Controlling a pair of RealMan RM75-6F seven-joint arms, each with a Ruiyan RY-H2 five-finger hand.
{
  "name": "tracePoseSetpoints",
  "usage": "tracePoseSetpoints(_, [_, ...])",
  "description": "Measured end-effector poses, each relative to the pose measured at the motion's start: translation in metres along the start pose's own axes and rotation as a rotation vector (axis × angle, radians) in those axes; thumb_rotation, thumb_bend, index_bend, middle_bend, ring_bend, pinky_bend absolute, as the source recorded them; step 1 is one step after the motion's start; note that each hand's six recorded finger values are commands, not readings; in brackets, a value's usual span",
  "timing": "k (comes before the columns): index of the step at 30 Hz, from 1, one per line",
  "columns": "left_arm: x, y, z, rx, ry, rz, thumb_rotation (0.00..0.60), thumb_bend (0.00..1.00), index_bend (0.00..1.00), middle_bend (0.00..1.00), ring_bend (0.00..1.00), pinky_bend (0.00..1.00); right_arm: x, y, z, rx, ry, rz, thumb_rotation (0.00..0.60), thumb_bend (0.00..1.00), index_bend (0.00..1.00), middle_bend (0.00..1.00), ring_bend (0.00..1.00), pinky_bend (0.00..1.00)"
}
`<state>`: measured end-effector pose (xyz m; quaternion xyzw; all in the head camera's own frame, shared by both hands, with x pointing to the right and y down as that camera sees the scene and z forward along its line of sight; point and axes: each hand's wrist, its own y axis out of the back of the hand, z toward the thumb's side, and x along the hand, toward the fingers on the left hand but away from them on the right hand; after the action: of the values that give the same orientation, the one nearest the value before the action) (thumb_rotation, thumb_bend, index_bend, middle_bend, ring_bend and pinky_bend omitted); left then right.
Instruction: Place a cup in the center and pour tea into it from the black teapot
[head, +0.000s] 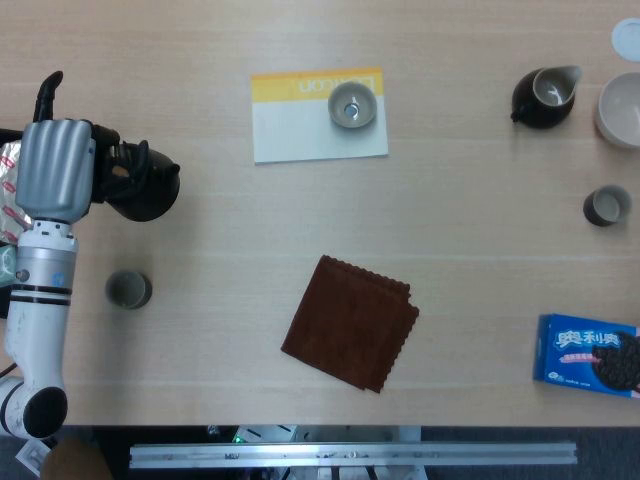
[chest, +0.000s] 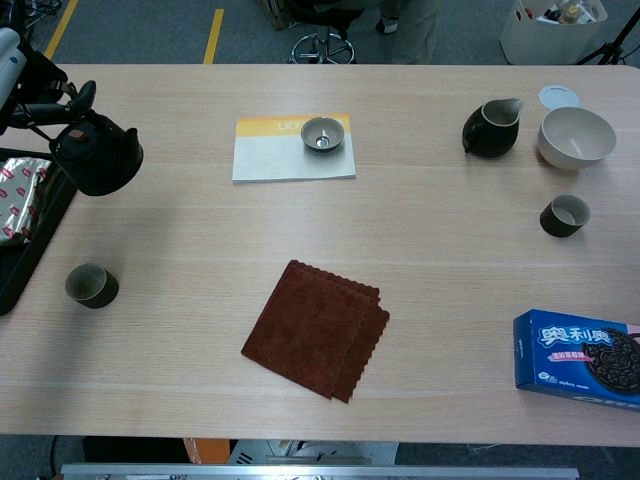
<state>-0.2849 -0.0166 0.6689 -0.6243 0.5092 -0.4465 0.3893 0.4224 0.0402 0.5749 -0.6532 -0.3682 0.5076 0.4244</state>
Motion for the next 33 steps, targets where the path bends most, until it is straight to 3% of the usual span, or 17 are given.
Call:
tracePoseSetpoints(5, [-0.001,-0.002,-0.002,0.008,0.000,-0.015,0.354,0.38,0.95,1.00,0.87,0.09,-0.001,-0.002,-0.001,0.008,-0.014,0.015,0.600,0.26,0.18,0.12,0.01,0.02])
tracePoseSetpoints(13, [-0.001,-0.001,-0.001,0.007,-0.014,-0.016,0.369,0.38,0.95,1.00,0.87,0.09,-0.003,-0.006,0.003,0.041,-0.005,0.042,0.600,0.26,0.18,0.12,0.01,0.02])
tracePoseSetpoints(19, [-0.005,-0.001,0.001,0.024,-0.040,-0.036,0.492,0.38,0.94,1.00,0.86,0.09,-0.007,-0.011,0.009,0.088,0.018,0.076,0.600,0.26,0.18,0.12,0.01,0.02])
tracePoseSetpoints(33, [-0.011,0.000,0.004,0.015,-0.069,-0.042,0.508,0.38,0.93,1.00,0.86,0.09,-0.010,-0.028,0.006,0.160,0.018,0.162,0.600,0.26,0.18,0.12,0.01,0.02])
